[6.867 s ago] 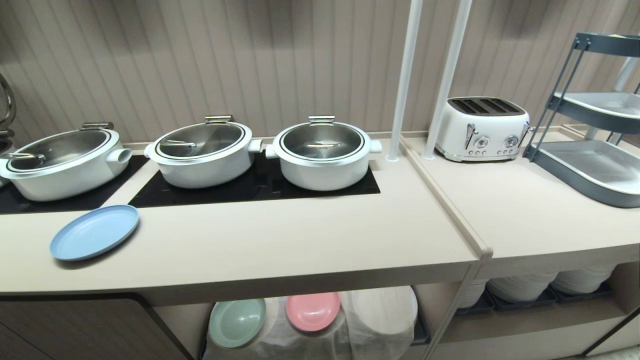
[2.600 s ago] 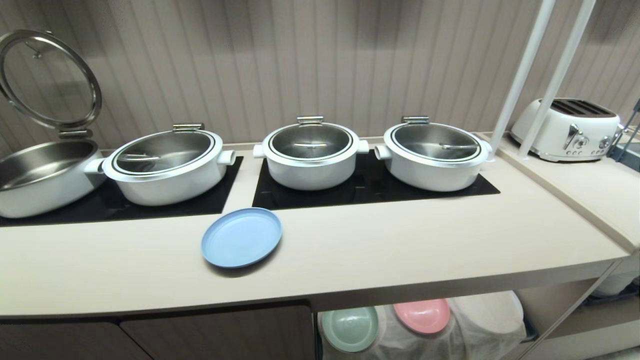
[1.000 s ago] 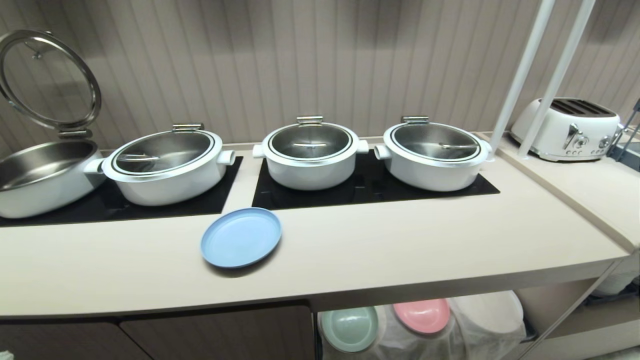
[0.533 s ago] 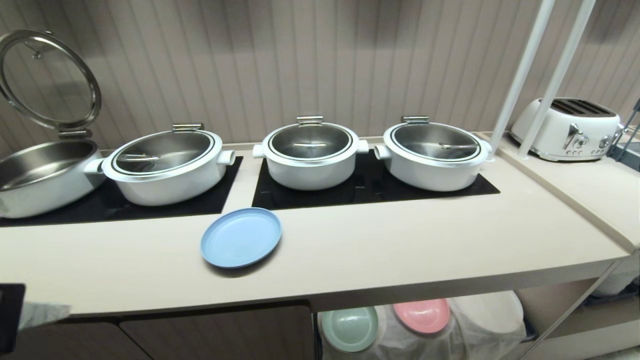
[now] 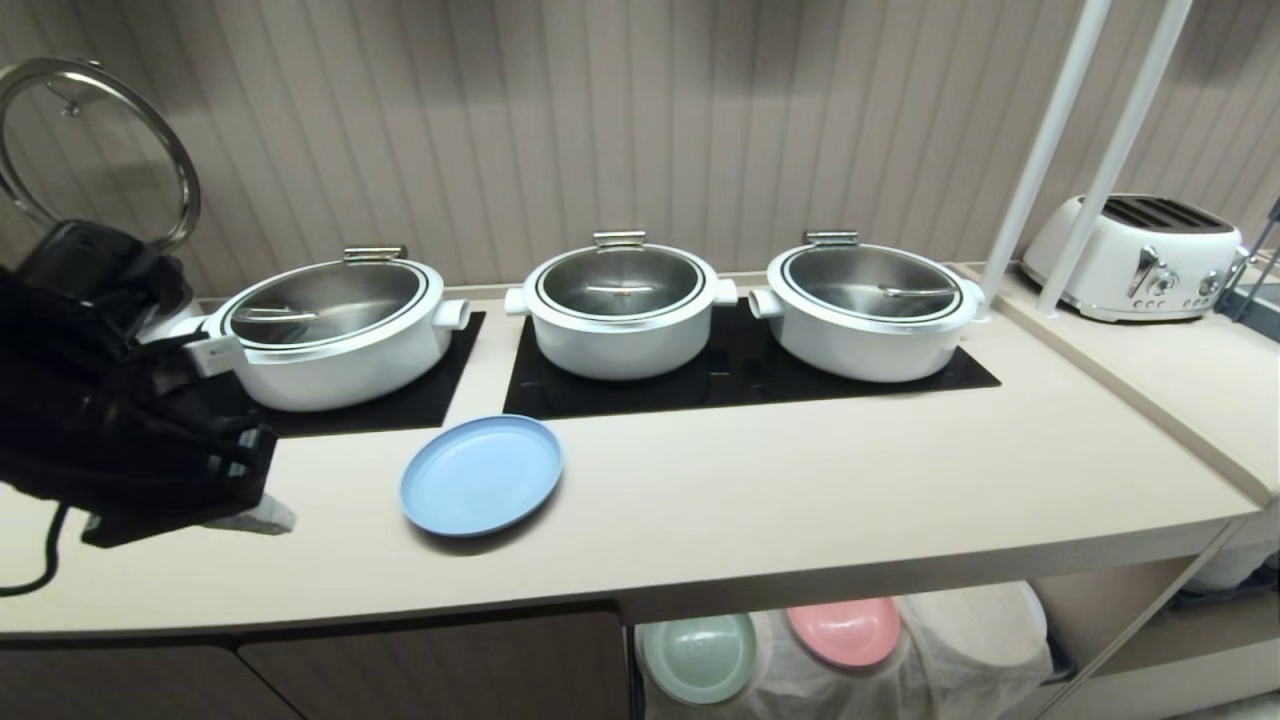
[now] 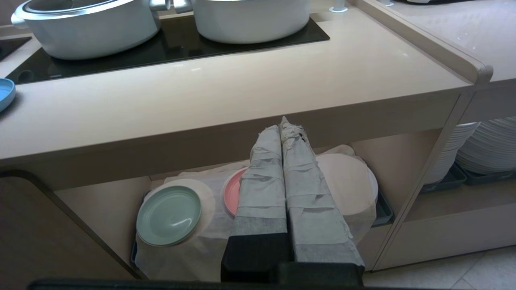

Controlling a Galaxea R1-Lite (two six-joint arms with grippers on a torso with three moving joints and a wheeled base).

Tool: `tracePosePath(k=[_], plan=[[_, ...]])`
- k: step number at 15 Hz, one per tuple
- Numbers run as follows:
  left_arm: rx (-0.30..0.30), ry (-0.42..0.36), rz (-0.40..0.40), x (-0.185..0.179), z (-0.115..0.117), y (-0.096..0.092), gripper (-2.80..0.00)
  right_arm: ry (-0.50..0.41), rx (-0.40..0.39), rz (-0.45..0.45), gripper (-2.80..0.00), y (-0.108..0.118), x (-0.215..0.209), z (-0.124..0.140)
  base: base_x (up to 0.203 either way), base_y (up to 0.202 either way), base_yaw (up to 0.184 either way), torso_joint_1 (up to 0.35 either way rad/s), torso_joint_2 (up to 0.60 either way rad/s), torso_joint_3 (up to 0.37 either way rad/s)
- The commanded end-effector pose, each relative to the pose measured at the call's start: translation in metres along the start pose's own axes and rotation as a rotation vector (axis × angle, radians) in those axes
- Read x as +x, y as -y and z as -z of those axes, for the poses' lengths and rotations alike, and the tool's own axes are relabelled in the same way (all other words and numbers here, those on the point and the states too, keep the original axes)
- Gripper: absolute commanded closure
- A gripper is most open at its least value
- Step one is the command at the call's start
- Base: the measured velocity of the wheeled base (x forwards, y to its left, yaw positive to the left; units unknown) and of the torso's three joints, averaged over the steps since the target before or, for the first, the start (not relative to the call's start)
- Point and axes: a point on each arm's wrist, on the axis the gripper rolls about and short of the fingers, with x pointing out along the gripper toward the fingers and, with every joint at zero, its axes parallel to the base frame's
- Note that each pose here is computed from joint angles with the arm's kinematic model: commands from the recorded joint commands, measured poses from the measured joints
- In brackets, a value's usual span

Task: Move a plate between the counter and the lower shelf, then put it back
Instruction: Pick up the plate

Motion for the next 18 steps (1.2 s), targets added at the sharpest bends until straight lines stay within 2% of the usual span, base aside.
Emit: tracePosePath(k=[1, 7, 12, 16, 17, 18], plan=[[-0.015, -0.088, -0.022, 0.040, -0.020, -0.003, 0.00, 0.000, -0.001, 0.000, 0.00, 0.000, 0.000, 0.000, 0.000, 0.000, 0.000, 0.000, 0.00, 0.000], [0.004, -0.087, -0.027, 0.082, -0.062, -0.002, 0.00, 0.000, 0.000, 0.000, 0.00, 0.000, 0.000, 0.000, 0.000, 0.000, 0.000, 0.000, 0.00, 0.000], [0.026, -0.106, -0.020, 0.106, -0.077, 0.007, 0.00, 0.000, -0.001, 0.000, 0.00, 0.000, 0.000, 0.000, 0.000, 0.000, 0.000, 0.000, 0.00, 0.000], [0.038, -0.067, -0.023, 0.124, -0.088, 0.007, 0.00, 0.000, 0.000, 0.000, 0.00, 0.000, 0.000, 0.000, 0.000, 0.000, 0.000, 0.000, 0.00, 0.000], [0.036, -0.071, -0.024, 0.126, -0.088, 0.006, -2.80, 0.000, 0.001, 0.000, 0.00, 0.000, 0.000, 0.000, 0.000, 0.000, 0.000, 0.000, 0.00, 0.000], [0.032, -0.075, -0.028, 0.129, -0.089, 0.004, -2.80, 0.000, -0.001, 0.000, 0.00, 0.000, 0.000, 0.000, 0.000, 0.000, 0.000, 0.000, 0.00, 0.000]])
